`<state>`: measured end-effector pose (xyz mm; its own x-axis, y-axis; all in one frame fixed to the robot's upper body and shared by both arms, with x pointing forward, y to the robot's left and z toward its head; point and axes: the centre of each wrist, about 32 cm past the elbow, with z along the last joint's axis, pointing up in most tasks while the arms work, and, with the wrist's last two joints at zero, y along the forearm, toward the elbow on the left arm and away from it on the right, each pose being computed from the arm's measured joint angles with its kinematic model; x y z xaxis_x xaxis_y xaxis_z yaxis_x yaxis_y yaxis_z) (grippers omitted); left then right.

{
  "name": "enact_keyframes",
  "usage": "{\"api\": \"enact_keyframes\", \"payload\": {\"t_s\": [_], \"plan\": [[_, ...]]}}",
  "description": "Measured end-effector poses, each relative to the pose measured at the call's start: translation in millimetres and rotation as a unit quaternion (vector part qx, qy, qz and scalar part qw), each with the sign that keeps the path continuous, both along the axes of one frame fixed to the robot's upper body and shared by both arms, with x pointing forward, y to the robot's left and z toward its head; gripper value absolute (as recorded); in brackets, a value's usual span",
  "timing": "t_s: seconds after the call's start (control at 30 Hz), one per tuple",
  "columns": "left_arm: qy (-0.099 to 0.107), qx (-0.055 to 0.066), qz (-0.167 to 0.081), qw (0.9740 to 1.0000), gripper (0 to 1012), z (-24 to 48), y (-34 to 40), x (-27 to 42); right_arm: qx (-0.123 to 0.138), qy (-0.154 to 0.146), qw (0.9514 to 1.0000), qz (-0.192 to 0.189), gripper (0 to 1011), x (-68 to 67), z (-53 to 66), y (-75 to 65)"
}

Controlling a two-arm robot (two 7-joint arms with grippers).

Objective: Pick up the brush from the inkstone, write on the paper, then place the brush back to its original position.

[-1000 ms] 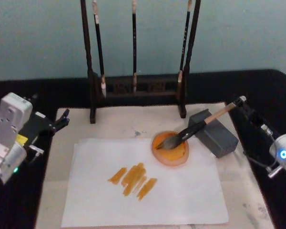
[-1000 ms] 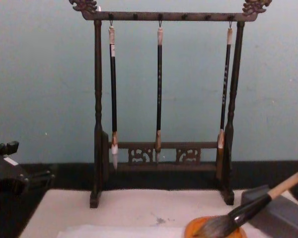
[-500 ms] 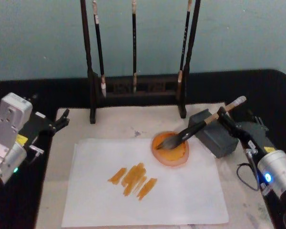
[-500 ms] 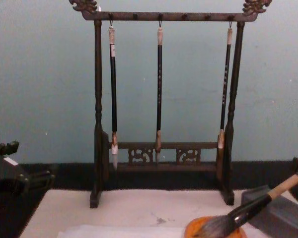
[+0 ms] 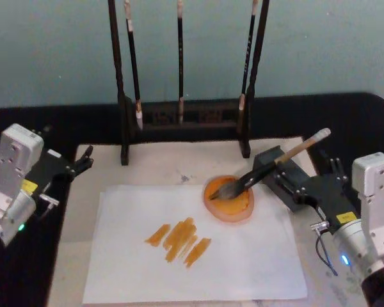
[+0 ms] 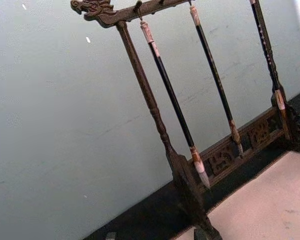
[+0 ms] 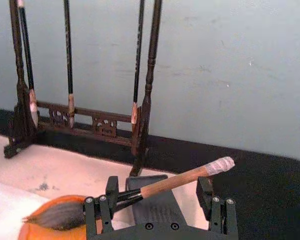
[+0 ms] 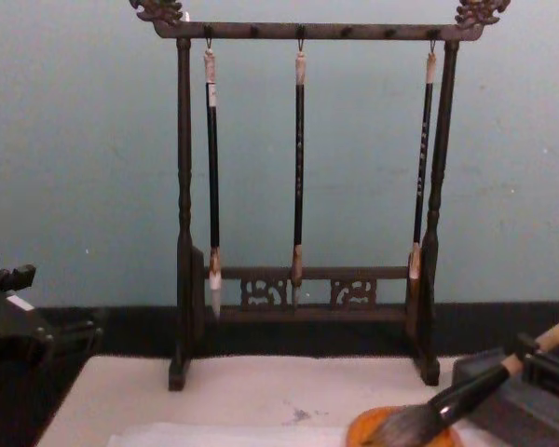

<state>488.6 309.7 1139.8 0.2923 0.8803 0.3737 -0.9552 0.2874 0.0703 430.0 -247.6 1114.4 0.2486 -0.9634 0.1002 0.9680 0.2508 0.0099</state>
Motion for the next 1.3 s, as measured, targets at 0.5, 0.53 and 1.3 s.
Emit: {"api": "enact_keyframes", "payload": {"t_s": [0.5, 0.53, 1.3], "plan": [[0.000, 0.000, 0.000, 1.0000, 1010, 0.0, 0.0, 0.0, -0.046, -0.022, 0.9987, -0.001, 1000, -2.8, -6.2, 4.0], [0.000, 0.000, 0.000, 1.0000, 1010, 0.0, 0.0, 0.0, -0.046, -0.022, 0.9987, -0.001, 1000, -2.8, -6.1, 3.9], [0.000, 0.000, 0.000, 1.0000, 1010, 0.0, 0.0, 0.0, -0.043, -0.020, 0.9989, -0.001, 1000, -2.6, -5.7, 3.6]]}}
